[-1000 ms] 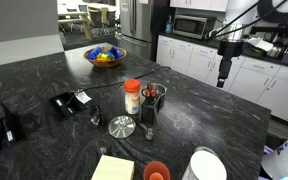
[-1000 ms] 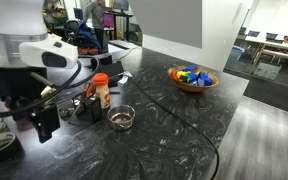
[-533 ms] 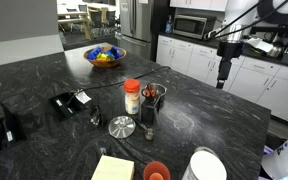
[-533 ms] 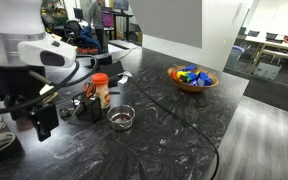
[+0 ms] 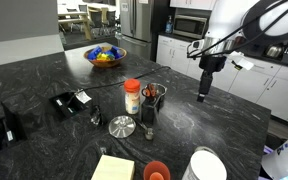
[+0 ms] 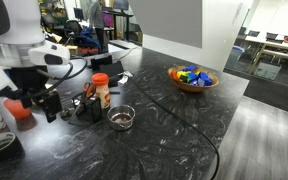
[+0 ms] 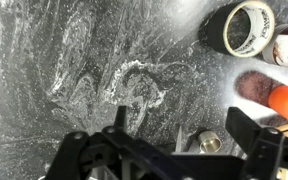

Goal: Put the scissors on the table

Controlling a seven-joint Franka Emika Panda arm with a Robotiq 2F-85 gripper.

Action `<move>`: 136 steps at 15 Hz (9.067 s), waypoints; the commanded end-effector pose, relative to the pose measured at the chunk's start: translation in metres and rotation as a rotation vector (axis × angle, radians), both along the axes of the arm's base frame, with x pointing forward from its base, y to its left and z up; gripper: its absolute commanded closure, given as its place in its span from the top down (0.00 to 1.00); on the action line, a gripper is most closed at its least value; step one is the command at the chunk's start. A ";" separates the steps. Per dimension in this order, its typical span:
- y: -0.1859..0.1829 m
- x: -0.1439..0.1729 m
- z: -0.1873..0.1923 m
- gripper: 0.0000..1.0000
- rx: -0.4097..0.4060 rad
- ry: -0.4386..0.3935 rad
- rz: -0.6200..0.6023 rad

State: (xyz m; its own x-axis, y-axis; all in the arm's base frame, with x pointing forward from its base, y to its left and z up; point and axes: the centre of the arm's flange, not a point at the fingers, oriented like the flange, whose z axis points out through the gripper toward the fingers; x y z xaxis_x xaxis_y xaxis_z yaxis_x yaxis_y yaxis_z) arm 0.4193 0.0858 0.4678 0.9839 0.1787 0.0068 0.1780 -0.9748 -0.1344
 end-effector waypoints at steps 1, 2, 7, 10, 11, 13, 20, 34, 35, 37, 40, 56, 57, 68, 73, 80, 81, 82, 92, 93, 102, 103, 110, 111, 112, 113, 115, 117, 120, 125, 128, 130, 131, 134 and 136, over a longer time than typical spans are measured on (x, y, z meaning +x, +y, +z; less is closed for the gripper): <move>0.001 0.001 -0.002 1.00 -0.001 0.000 0.000; 0.000 0.001 -0.003 1.00 -0.001 0.003 0.000; 0.000 0.001 -0.002 1.00 -0.001 0.000 0.000; 0.002 0.004 -0.006 1.00 -0.010 0.009 0.013; 0.003 0.005 -0.008 1.00 -0.006 0.008 0.007; 0.003 0.007 -0.010 1.00 -0.003 -0.019 0.001; 0.001 0.025 -0.010 1.00 0.093 -0.150 -0.058; 0.010 0.052 -0.022 1.00 0.081 -0.253 -0.071; 0.010 0.053 -0.022 1.00 0.077 -0.265 -0.081; 0.010 0.059 -0.024 1.00 0.049 -0.298 -0.114; 0.010 0.071 -0.025 1.00 0.032 -0.367 -0.141; 0.000 0.112 -0.062 1.00 -0.013 -0.465 -0.212; -0.001 0.113 -0.063 1.00 -0.015 -0.464 -0.216; 0.002 0.126 -0.062 1.00 -0.026 -0.477 -0.207; 0.006 0.131 -0.063 0.66 -0.029 -0.485 -0.189; 0.010 0.132 -0.064 0.18 -0.022 -0.484 -0.172; 0.010 0.131 -0.064 0.11 -0.021 -0.483 -0.172; 0.010 0.131 -0.064 0.04 -0.022 -0.483 -0.171; 0.018 0.122 -0.047 0.02 0.012 -0.506 -0.161; 0.021 0.121 -0.041 0.02 0.023 -0.518 -0.163; 0.026 0.107 0.020 0.02 0.113 -0.657 -0.198; 0.026 0.105 0.027 0.02 0.118 -0.680 -0.200; 0.003 0.088 0.083 0.02 0.084 -0.860 -0.231; -0.006 0.084 0.088 0.02 0.064 -0.869 -0.239; -0.017 0.078 0.091 0.02 0.037 -0.861 -0.258; -0.028 0.072 0.093 0.02 0.013 -0.860 -0.276; -0.048 0.057 0.091 0.02 -0.016 -0.819 -0.320; -0.066 0.040 0.081 0.02 -0.055 -0.768 -0.375; -0.092 0.015 0.039 0.02 -0.033 -0.623 -0.480; -0.104 -0.015 -0.038 0.02 0.019 -0.417 -0.631; -0.104 -0.028 -0.069 0.02 0.032 -0.317 -0.666; -0.098 -0.035 -0.083 0.02 0.050 -0.258 -0.673; -0.096 -0.035 -0.091 0.02 0.054 -0.228 -0.672; -0.088 -0.039 -0.105 0.02 0.076 -0.136 -0.674; -0.086 -0.039 -0.107 0.36 0.080 -0.112 -0.681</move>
